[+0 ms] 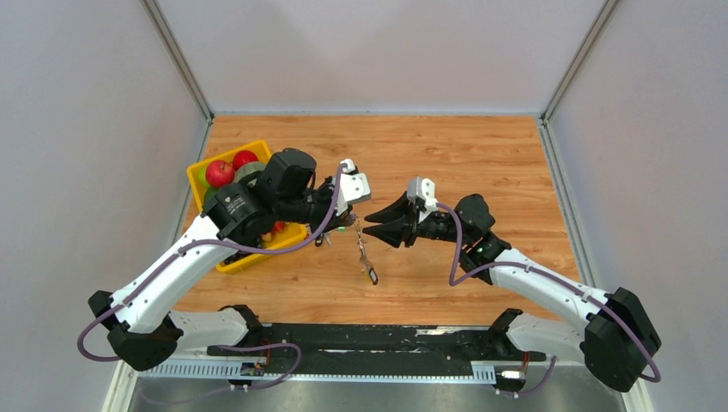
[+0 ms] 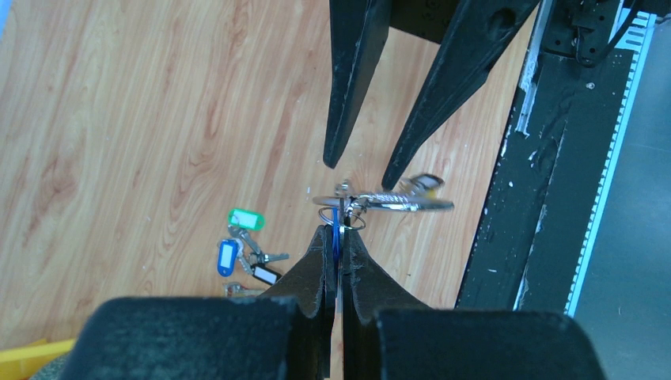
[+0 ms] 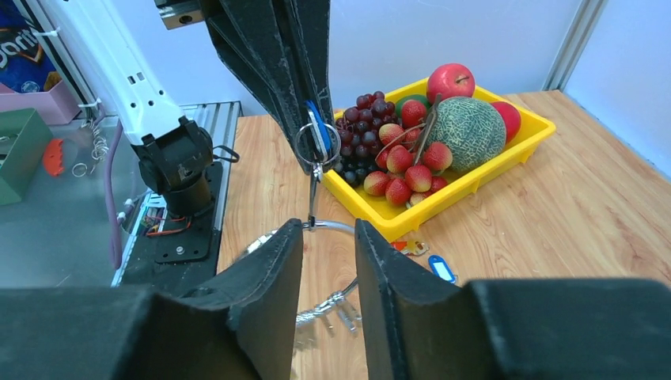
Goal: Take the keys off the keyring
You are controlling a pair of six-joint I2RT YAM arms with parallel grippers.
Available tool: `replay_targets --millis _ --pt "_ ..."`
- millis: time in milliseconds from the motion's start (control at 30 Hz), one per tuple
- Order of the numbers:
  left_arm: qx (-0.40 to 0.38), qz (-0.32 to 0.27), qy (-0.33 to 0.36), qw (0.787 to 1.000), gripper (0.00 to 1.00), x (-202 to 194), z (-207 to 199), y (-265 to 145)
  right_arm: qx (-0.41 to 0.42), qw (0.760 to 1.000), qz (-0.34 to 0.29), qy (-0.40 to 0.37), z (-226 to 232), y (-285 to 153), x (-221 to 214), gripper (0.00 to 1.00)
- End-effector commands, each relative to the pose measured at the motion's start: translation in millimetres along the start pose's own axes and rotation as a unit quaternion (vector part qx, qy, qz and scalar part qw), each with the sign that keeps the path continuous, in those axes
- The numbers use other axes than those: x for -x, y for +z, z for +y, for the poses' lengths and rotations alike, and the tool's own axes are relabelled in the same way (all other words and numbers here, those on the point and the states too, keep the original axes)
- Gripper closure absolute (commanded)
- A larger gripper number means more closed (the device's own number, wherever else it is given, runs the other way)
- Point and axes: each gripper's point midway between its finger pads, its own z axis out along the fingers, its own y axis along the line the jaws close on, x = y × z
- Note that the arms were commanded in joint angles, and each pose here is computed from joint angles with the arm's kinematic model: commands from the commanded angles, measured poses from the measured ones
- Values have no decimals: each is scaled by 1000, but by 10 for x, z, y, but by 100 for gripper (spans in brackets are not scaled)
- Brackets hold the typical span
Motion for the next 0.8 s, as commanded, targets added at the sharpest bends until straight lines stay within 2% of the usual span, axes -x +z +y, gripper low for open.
replay_targets --millis 0,167,267,533,767 --pt "-2 -31 32 999 100 233 4 -102 30 999 -14 -10 67 111 158 66" --pt "10 -30 47 998 100 246 54 -104 53 998 -15 3 231 206 67 77" --pt "19 -28 56 998 100 264 106 -94 63 998 -17 6 340 314 40 78" --pt "24 0 118 993 100 198 133 -96 -6 1000 -7 -23 167 263 67 65" --pt "66 47 221 972 100 103 271 -155 -63 997 -11 -52 22 93 120 62"
